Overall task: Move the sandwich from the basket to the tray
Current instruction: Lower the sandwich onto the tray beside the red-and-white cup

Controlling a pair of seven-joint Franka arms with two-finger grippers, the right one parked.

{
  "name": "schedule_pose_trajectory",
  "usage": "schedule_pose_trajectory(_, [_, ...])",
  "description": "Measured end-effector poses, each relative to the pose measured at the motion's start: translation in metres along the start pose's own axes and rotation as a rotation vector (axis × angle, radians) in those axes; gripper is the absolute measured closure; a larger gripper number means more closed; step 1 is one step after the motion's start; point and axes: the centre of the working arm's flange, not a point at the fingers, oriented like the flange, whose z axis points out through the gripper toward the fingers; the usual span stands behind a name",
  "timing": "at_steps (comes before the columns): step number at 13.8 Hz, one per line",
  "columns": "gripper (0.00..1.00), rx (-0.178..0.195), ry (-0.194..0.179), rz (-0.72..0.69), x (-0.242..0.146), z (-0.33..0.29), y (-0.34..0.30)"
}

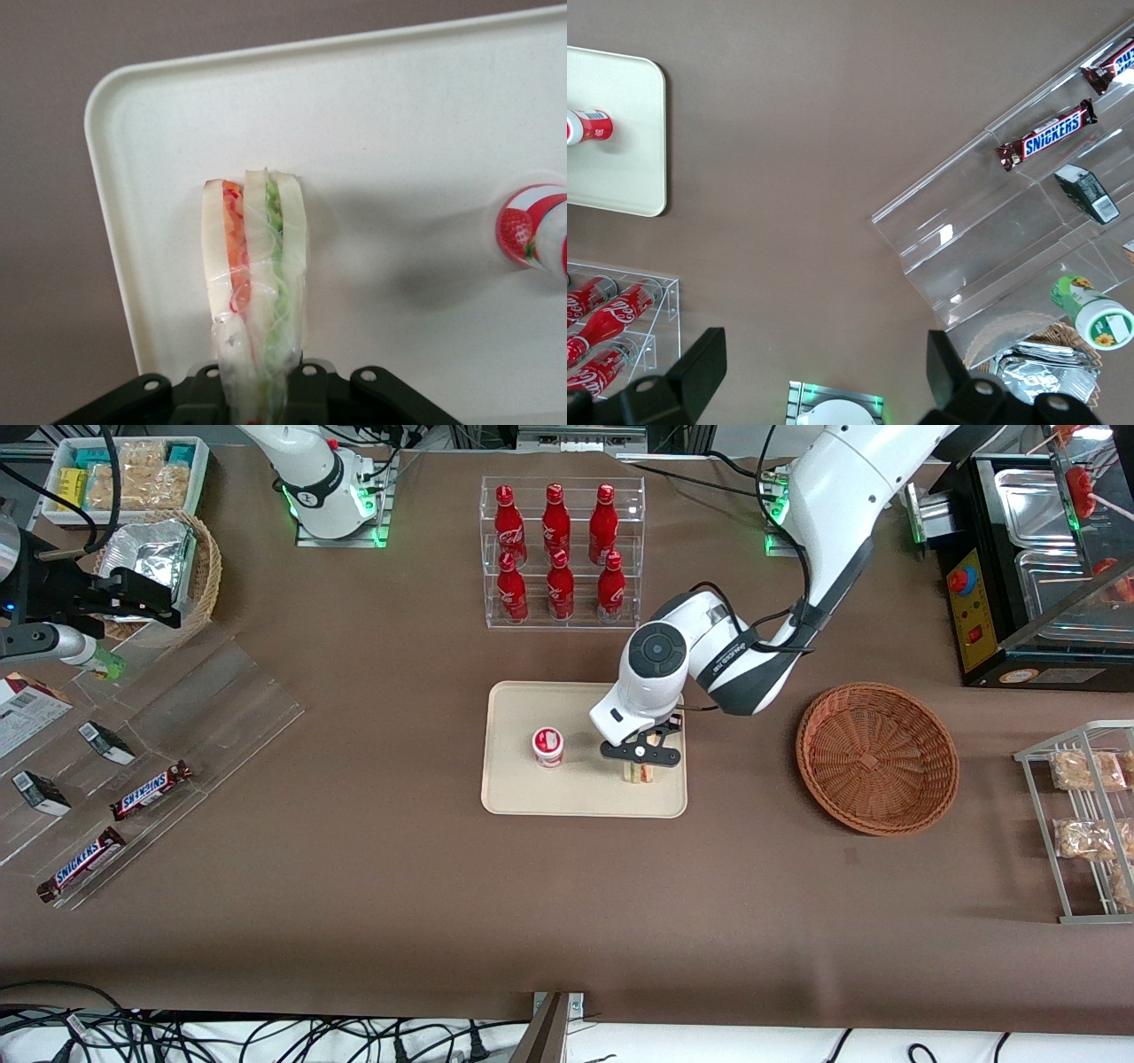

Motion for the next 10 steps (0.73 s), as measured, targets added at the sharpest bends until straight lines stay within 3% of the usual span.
schedule_pose_trajectory(3, [0.82,0.001,-0.008,-0.001,-0.0002,0.0053,-0.0003])
schedule_pose_trajectory(4, [0.75,0.0,-0.007,-0.002,-0.0001,0.0052,-0.0003])
schedule_pose_trajectory(10, [0.15,-0.008,0.006,-0.055,0.0035,0.0003,-0.0005])
